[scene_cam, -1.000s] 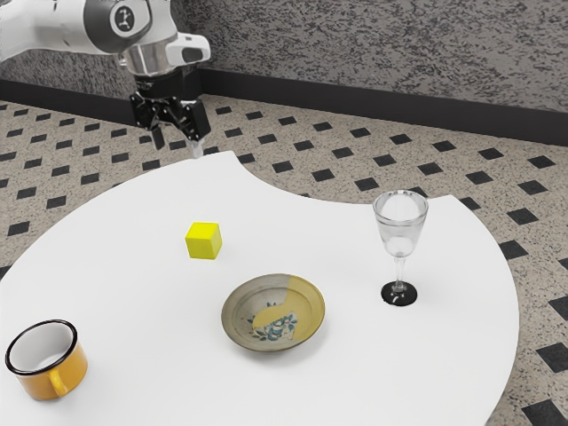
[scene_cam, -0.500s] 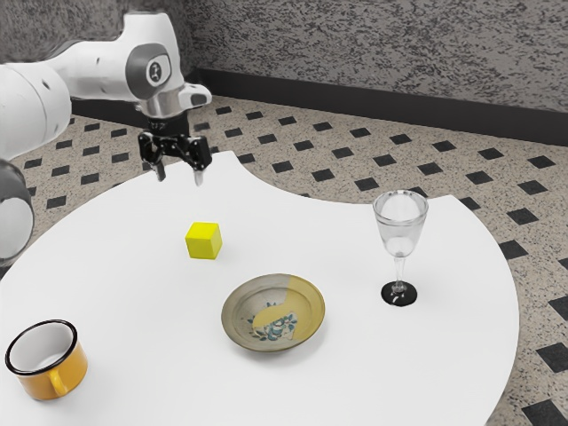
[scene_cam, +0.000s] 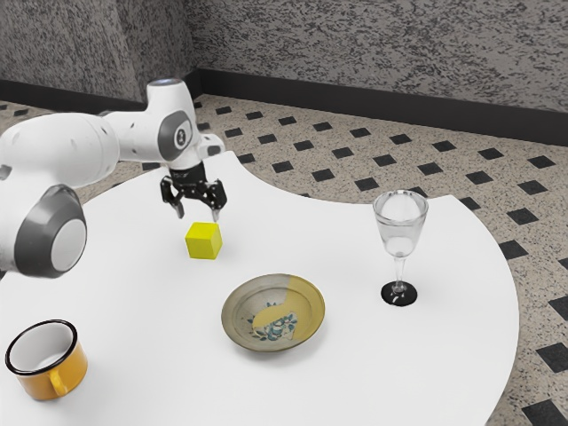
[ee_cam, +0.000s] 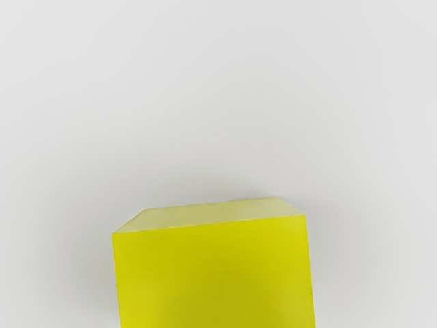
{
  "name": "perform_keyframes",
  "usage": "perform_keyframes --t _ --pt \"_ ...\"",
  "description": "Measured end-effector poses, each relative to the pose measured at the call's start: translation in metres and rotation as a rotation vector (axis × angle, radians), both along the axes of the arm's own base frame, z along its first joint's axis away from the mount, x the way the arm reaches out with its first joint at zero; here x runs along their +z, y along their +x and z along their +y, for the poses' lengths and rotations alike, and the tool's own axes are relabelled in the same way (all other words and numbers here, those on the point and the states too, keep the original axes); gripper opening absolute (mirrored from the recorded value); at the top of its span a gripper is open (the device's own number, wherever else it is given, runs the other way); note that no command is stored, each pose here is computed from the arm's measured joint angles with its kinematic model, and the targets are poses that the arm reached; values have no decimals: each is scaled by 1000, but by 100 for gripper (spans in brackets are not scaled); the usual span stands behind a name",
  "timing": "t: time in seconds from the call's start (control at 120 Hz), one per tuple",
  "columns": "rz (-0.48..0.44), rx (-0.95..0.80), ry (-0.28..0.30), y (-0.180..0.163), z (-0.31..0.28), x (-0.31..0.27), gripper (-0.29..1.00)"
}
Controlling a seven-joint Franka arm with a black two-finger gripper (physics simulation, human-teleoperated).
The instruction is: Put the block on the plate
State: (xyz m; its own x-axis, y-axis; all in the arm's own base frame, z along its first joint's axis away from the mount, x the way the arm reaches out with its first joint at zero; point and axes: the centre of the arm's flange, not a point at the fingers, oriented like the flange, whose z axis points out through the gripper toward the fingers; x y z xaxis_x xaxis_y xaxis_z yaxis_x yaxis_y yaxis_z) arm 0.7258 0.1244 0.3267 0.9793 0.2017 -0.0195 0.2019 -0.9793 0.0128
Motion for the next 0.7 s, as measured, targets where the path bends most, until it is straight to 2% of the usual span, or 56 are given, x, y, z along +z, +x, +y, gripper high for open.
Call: perform_keyframes --t 0.575,0.617,0.7 --pt "35 18 -14 0 4 -62 70" --pt "34 21 -18 0 4 -63 66" --pt "33 25 -23 0 4 -64 47"
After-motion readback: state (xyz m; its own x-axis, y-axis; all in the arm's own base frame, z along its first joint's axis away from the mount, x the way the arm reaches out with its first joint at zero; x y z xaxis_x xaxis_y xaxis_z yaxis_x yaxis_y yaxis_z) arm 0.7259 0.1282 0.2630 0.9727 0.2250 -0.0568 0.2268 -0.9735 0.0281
